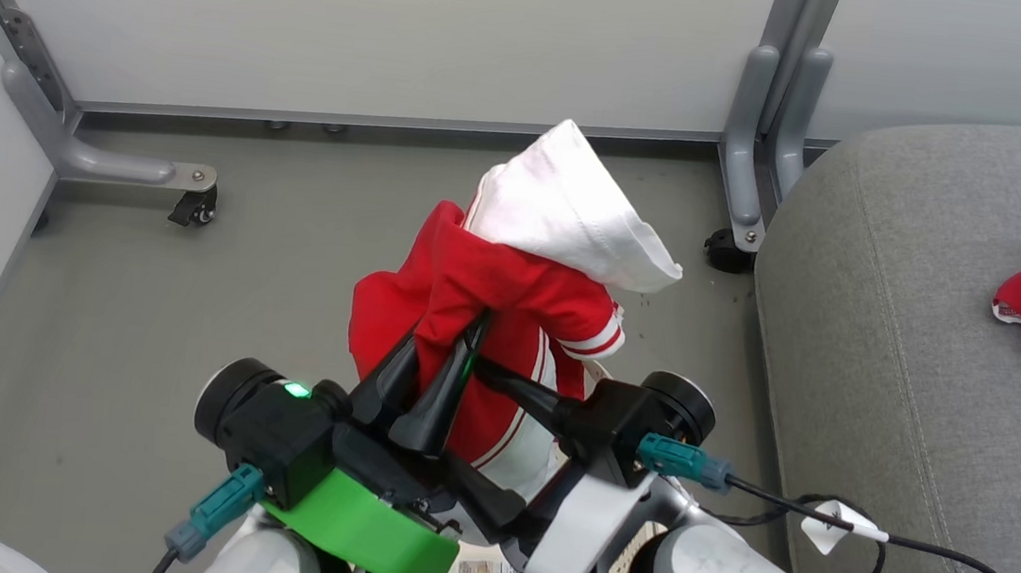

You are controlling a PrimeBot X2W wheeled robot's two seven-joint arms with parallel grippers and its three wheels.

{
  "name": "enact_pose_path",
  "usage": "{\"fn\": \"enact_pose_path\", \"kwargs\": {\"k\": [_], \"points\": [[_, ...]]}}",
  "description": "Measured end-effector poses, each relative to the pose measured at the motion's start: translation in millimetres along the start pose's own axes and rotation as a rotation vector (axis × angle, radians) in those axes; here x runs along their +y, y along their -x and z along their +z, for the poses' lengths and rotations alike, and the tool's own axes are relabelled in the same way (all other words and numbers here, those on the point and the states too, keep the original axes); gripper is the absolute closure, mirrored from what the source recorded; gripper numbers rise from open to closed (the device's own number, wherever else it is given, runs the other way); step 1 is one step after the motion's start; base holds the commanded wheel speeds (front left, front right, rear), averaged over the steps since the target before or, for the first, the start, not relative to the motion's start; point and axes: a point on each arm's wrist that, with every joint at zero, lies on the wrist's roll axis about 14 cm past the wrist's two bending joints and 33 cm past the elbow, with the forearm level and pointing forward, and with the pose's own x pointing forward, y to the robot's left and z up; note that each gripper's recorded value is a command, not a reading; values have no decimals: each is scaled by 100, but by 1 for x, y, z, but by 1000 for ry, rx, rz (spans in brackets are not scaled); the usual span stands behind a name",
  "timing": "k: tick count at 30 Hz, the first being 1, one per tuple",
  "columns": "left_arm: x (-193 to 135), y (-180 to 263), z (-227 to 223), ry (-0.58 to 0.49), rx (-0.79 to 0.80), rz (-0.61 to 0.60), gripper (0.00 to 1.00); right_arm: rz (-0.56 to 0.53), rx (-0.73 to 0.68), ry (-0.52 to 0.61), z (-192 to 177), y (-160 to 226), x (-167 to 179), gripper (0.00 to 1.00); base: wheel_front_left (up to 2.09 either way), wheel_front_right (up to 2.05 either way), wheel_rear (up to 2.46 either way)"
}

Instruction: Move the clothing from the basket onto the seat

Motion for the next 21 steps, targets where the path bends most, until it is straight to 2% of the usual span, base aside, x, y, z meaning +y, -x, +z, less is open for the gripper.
{"fn": "enact_pose_path", "kwargs": {"k": [12, 13, 14, 18, 19, 20, 21], "points": [[-5, 0, 1, 6, -2, -11, 100, 26, -13, 6, -4, -23, 4, 0, 0, 0, 0], [-6, 0, 0, 6, -2, -12, 100, 25, -18, 3, -4, -24, 5, 4, 0, 0, 0], [-6, 0, 0, 8, -1, -13, 100, 28, -24, 0, -4, -26, 6, 0, 0, 0, 0], [-6, 0, -1, 11, 2, -14, 100, 28, -42, -19, -3, -29, 6, 0, 0, 0, 0], [-6, 0, -1, 12, 2, -15, 100, 27, -49, -25, -2, -30, 6, 40, 0, 0, 0], [-6, 0, -1, 14, 3, -15, 100, 27, -50, -26, -2, -30, 5, 64, 0, 0, 0], [-7, 0, -2, 16, 4, -16, 100, 27, -47, -27, -2, -31, 5, 100, 0, 0, 0]]}}
